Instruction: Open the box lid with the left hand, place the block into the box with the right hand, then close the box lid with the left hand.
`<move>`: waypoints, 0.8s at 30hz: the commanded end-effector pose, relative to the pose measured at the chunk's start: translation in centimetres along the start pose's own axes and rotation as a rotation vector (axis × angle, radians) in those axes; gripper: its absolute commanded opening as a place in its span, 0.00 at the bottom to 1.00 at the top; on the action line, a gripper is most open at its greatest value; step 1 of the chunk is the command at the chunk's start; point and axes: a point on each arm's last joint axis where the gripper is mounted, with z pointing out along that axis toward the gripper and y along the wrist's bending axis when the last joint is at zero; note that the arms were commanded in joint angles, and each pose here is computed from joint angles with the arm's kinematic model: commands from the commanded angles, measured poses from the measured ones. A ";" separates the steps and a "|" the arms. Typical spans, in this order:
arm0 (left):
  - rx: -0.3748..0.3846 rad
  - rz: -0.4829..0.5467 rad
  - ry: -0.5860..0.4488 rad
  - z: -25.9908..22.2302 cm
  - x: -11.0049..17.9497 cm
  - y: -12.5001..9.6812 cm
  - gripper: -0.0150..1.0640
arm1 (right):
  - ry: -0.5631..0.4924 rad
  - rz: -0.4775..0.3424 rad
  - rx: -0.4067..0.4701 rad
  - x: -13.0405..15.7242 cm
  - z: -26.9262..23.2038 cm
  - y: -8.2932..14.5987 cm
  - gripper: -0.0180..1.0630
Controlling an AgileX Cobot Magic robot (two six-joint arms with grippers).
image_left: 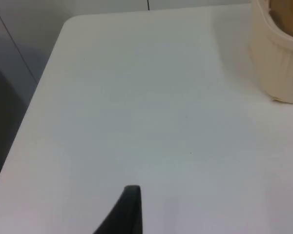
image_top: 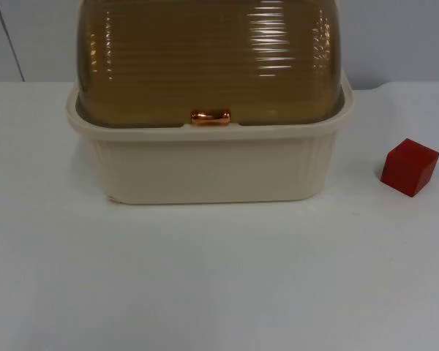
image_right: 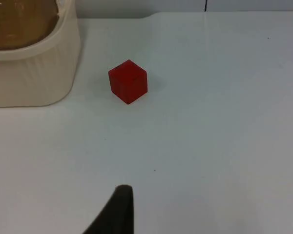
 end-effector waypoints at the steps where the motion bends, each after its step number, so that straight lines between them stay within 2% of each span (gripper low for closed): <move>1: -0.003 0.000 -0.013 0.1 0.0 0.1 0.98 | -0.008 0.020 0.000 0.0 0.0 0.0 0.98; 11: -0.011 0.004 -0.013 0.1 0.0 0.1 0.98 | -0.010 0.029 0.000 0.0 0.0 0.0 0.98; 15: -0.067 0.040 -0.027 0.0 -0.2 0.6 0.98 | -0.010 0.033 0.005 0.0 0.0 -0.1 0.98; 22: -0.070 0.050 -0.031 0.0 -0.2 0.7 0.98 | -0.013 0.034 0.005 -0.1 0.0 -0.1 0.98; 24: -0.070 0.022 -0.068 -0.4 -0.8 0.7 0.98 | -0.038 0.050 0.005 -0.4 -0.4 -0.1 0.98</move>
